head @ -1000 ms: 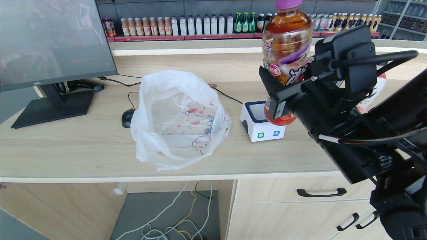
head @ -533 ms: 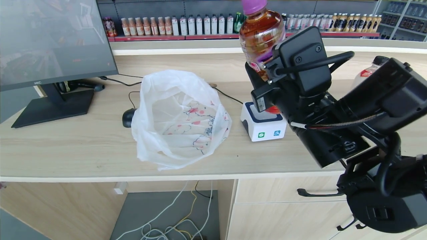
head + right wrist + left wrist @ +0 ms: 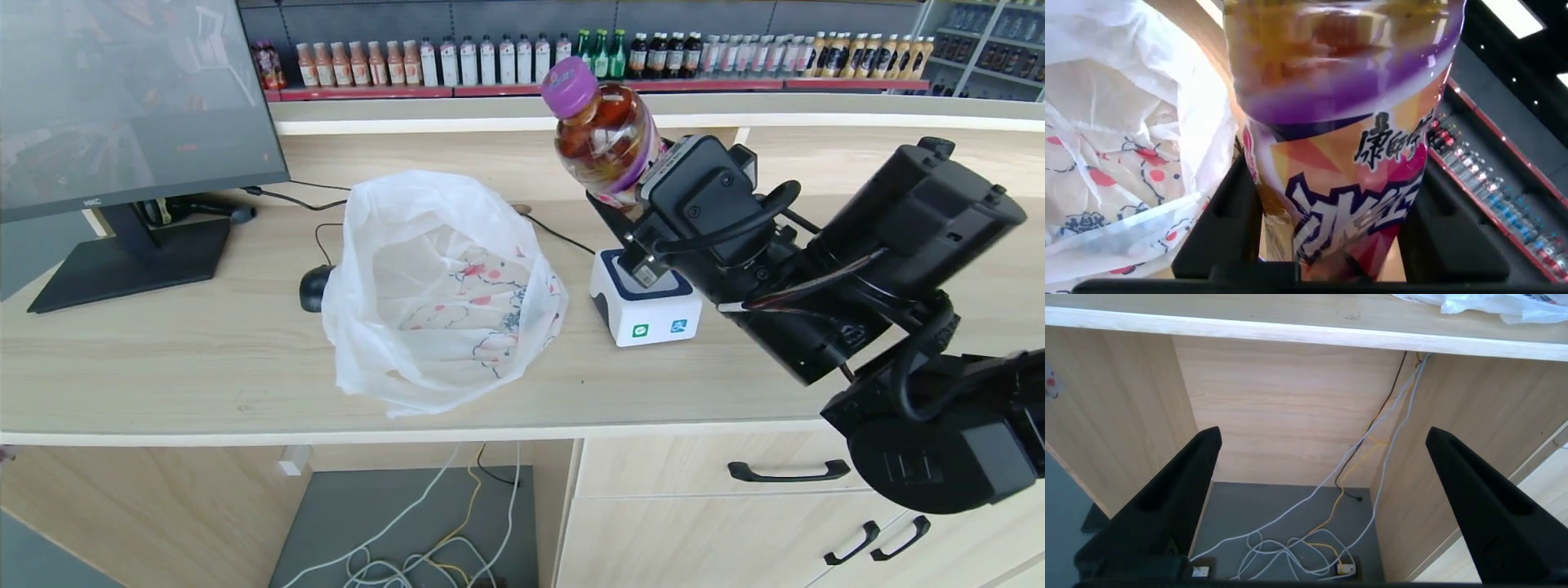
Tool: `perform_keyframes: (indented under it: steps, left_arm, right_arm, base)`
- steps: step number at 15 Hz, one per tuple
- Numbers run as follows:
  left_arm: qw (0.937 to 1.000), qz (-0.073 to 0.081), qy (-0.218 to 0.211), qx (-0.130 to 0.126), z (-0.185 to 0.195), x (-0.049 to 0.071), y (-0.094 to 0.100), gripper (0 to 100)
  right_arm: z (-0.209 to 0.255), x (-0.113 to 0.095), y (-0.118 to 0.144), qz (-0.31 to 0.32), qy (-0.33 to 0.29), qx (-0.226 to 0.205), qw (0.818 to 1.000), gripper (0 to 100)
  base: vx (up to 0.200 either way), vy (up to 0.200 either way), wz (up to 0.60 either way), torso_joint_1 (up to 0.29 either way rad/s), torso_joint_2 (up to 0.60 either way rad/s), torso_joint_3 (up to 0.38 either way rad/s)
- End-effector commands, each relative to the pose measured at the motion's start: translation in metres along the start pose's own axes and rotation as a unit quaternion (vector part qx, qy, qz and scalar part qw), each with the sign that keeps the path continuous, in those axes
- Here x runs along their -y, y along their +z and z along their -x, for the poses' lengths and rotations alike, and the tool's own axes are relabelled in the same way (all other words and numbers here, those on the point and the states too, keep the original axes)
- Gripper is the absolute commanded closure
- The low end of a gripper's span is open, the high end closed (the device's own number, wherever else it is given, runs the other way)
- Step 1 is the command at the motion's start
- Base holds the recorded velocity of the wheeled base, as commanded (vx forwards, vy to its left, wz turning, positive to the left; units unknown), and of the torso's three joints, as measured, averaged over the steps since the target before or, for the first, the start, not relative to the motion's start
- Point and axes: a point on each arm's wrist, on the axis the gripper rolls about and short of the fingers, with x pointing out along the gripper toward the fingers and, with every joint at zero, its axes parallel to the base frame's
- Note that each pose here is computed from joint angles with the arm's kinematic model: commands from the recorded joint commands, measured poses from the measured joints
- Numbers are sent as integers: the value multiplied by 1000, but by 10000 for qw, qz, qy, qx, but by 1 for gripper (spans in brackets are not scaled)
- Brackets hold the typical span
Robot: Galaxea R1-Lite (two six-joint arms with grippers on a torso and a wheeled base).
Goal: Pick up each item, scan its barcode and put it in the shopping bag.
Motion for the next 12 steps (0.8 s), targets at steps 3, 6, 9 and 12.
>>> perform_keyframes:
  steps: [3,6,9,12]
  left_arm:
    - [10000,0,5,6,0,0,0,0]
    - [10000,0,5,6,0,0,0,0]
    - [10000,0,5,6,0,0,0,0]
    - [10000,0,5,6,0,0,0,0]
  right_arm:
    - [1,2,-3,417,429,234,9979,100]
    - [6,4,-24,886,812,410,9919,100]
    - [11,2,-38,1068,1036,428,9879,100]
    - [9,4,-39,1181,1033,512,9863,100]
  base:
    - [0,0,0,0,0,0]
    - [0,0,0,0,0,0]
    - [0,0,0,0,0,0]
    - [0,0,0,0,0,0]
